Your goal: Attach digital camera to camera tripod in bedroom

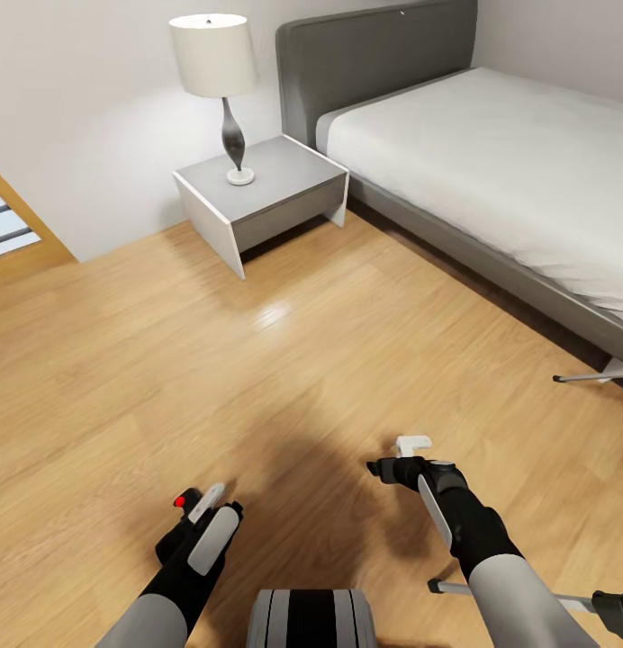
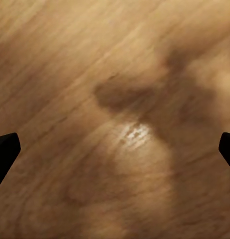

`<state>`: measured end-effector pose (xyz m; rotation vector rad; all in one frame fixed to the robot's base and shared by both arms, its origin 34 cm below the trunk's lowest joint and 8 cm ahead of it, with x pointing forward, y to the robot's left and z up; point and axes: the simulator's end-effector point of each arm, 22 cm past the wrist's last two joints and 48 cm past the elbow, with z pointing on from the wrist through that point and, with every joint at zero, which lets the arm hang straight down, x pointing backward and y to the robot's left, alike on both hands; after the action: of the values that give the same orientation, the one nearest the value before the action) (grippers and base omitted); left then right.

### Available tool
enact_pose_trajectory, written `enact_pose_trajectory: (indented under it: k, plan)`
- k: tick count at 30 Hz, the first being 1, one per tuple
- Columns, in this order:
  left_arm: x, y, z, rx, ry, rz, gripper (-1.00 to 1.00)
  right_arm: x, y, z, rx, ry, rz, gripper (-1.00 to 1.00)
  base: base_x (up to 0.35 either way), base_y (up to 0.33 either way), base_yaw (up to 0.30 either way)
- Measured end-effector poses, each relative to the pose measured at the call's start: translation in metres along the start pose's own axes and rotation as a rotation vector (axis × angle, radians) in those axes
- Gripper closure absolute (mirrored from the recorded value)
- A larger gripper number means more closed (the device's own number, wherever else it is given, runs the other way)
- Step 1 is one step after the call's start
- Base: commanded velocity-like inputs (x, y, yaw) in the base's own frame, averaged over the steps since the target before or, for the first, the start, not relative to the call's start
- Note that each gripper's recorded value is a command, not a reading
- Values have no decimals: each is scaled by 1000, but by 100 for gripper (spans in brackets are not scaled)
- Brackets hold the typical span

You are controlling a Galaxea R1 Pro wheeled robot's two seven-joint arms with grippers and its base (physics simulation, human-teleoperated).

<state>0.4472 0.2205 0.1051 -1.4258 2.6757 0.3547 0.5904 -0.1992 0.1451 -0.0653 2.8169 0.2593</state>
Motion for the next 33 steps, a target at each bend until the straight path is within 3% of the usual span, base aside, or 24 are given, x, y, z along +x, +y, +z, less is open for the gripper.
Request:
enact_pose_trajectory:
  k: [11, 20, 33]
  plan:
    - [-2, 6, 3, -12, -7, 22, -100, -1, 2, 0, -2, -2, -1, -100, 0, 0, 0]
    - [-3, 27, 14, -51, -8, 42, -100, -1, 1, 0, -1, -3, 0, -100, 0, 0, 0]
    - [-2, 16, 18, 16, -9, 57, -100, -1, 0, 0, 1, -4, 0, -100, 0, 0, 0]
